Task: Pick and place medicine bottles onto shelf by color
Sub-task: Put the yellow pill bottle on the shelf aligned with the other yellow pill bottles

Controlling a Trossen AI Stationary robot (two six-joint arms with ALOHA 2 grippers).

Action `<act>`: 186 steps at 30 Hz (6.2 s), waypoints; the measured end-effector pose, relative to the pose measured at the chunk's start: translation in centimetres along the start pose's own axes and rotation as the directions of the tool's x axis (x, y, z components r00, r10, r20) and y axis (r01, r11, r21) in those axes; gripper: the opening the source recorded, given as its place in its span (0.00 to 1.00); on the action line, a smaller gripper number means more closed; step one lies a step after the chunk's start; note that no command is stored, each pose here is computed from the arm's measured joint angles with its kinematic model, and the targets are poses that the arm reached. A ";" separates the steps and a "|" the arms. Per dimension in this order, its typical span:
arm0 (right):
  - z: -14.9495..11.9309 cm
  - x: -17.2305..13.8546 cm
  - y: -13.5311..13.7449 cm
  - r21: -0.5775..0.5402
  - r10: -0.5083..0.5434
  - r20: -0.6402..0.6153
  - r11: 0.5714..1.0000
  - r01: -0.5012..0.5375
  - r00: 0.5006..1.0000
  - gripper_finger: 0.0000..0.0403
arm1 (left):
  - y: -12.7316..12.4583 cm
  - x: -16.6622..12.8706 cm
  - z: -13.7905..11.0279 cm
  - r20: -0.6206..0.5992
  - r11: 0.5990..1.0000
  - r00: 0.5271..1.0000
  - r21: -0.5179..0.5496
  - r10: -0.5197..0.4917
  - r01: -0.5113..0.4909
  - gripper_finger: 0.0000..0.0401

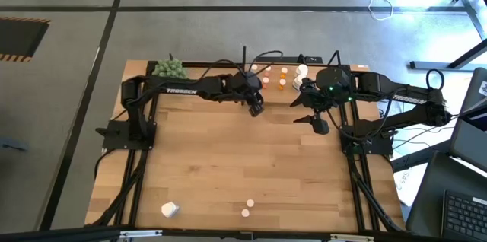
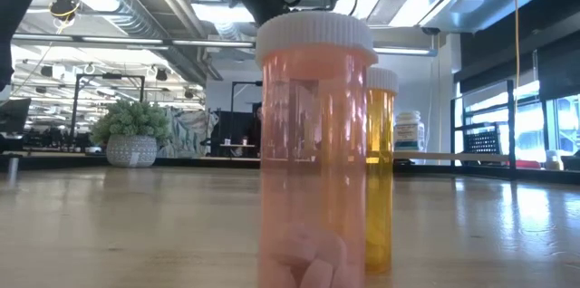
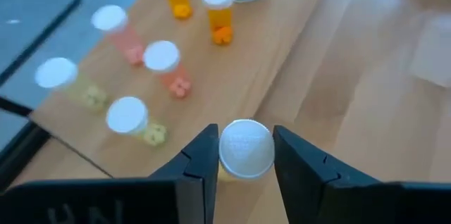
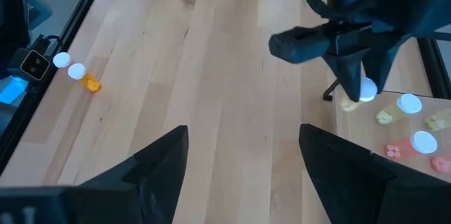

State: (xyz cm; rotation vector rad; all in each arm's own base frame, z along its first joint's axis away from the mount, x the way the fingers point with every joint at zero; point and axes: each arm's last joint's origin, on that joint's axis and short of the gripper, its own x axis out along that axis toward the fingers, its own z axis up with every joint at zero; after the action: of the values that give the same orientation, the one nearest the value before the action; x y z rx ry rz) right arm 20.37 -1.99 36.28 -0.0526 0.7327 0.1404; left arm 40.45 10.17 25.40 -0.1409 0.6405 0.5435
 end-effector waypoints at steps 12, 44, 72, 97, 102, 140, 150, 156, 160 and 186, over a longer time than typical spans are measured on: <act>0.0 0.0 0.0 -0.001 -0.002 0.000 1.000 0.002 1.000 0.68 | 0.1 0.0 0.0 0.018 0.963 0.993 -0.246 0.118 -0.110 0.25; 0.0 0.0 0.0 -0.011 0.001 -0.001 1.000 -0.001 1.000 0.68 | -6.6 1.2 -3.2 0.134 0.864 0.907 -0.384 0.400 -0.325 0.25; -0.1 0.0 -0.3 0.022 -0.088 -0.017 0.996 0.088 0.996 0.68 | -4.9 3.1 -4.0 0.061 0.855 0.913 -0.379 0.404 -0.353 0.25; -0.1 0.0 -0.2 0.023 -0.084 -0.016 0.996 0.085 0.996 0.68 | -4.2 3.3 -4.0 0.038 0.848 0.908 -0.375 0.418 -0.375 0.25; -0.1 0.0 -0.2 0.023 -0.084 -0.016 0.996 0.085 0.996 0.68 | -4.2 3.3 -4.0 0.038 0.848 0.908 -0.374 0.418 -0.375 0.25; -0.1 0.0 -0.3 0.023 -0.085 -0.017 0.996 0.085 0.996 0.68 | -3.9 3.4 -4.0 0.016 0.845 0.919 -0.399 0.394 -0.356 0.31; 0.0 0.0 -0.3 0.023 -0.085 -0.017 0.996 0.085 0.996 0.68 | -3.8 3.5 -4.2 0.008 0.847 0.921 -0.394 0.391 -0.356 0.37; -0.1 0.0 -0.3 0.023 -0.085 -0.017 0.996 0.085 0.996 0.68 | -3.8 3.5 -4.2 0.008 0.849 0.921 -0.389 0.391 -0.357 0.41; -0.1 0.0 -0.3 0.023 -0.085 -0.017 0.996 0.085 0.996 0.68 | -3.8 3.5 -4.2 0.009 0.849 0.919 -0.387 0.393 -0.360 0.41; -0.1 0.0 -0.2 0.022 -0.084 -0.017 0.996 0.085 0.996 0.68 | -3.8 3.3 -3.6 0.060 0.854 0.901 -0.351 0.429 -0.383 0.41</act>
State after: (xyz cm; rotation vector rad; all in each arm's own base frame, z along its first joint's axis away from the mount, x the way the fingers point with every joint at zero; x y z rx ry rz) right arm 20.38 -2.24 36.24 -0.0627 0.7465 0.0507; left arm 42.76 7.31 20.37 -0.2859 0.4383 1.0669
